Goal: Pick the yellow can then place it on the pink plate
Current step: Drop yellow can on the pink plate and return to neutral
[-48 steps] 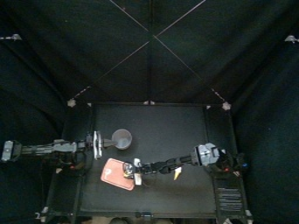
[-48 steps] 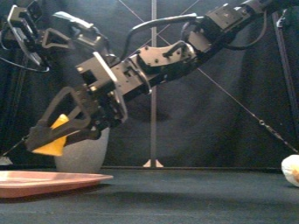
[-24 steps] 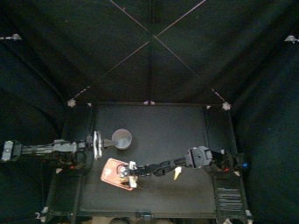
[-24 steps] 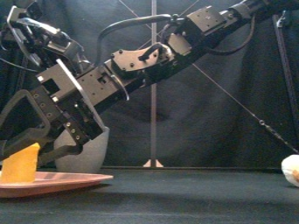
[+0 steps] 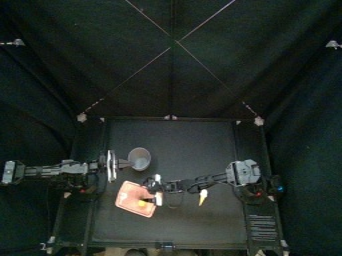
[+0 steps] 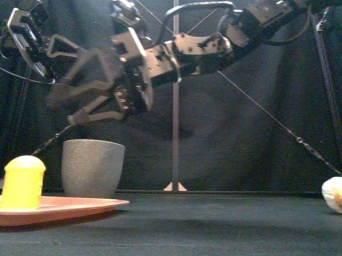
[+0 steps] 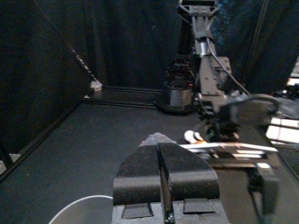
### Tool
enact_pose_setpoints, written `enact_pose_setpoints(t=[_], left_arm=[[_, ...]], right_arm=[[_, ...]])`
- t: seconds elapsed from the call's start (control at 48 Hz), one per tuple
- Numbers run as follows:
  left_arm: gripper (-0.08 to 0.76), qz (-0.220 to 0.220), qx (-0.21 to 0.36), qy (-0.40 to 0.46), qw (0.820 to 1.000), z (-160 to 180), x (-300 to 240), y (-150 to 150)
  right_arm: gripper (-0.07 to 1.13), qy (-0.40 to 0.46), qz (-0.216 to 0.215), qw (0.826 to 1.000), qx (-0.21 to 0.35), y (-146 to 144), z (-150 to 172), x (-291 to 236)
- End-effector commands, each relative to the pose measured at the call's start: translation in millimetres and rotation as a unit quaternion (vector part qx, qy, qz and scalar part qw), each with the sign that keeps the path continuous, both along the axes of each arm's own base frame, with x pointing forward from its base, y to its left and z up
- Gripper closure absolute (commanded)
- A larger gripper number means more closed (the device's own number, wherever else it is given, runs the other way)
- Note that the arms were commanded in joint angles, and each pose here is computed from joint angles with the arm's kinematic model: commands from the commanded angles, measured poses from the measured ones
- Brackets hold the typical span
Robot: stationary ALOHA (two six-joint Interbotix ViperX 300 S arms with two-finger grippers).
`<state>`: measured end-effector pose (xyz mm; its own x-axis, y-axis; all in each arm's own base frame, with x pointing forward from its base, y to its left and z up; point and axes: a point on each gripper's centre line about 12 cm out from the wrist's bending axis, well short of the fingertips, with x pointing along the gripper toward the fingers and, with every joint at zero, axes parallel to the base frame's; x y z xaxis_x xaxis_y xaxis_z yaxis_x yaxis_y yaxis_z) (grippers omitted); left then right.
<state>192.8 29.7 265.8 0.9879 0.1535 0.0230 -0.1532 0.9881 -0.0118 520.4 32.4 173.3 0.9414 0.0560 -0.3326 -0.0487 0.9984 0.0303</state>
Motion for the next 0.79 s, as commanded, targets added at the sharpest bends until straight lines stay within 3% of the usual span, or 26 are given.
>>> enact_pose_setpoints(t=[0.021, 0.292, 0.792], left_arm=[[0.595, 0.001, 0.001, -0.007, 1.000, 5, 1, 1], [0.595, 0.002, 0.001, -0.006, 1.000, 5, 2, 1], [0.595, 0.000, 0.001, -0.004, 1.000, 2, 1, 0]], right_arm=[[0.04, -0.067, -0.021, 0.998, 0.002, -22, 46, -27], [0.04, -0.118, -0.067, 0.991, -0.009, -65, 64, -96], [0.04, -0.215, -0.113, 0.969, -0.041, -92, 126, -198]])
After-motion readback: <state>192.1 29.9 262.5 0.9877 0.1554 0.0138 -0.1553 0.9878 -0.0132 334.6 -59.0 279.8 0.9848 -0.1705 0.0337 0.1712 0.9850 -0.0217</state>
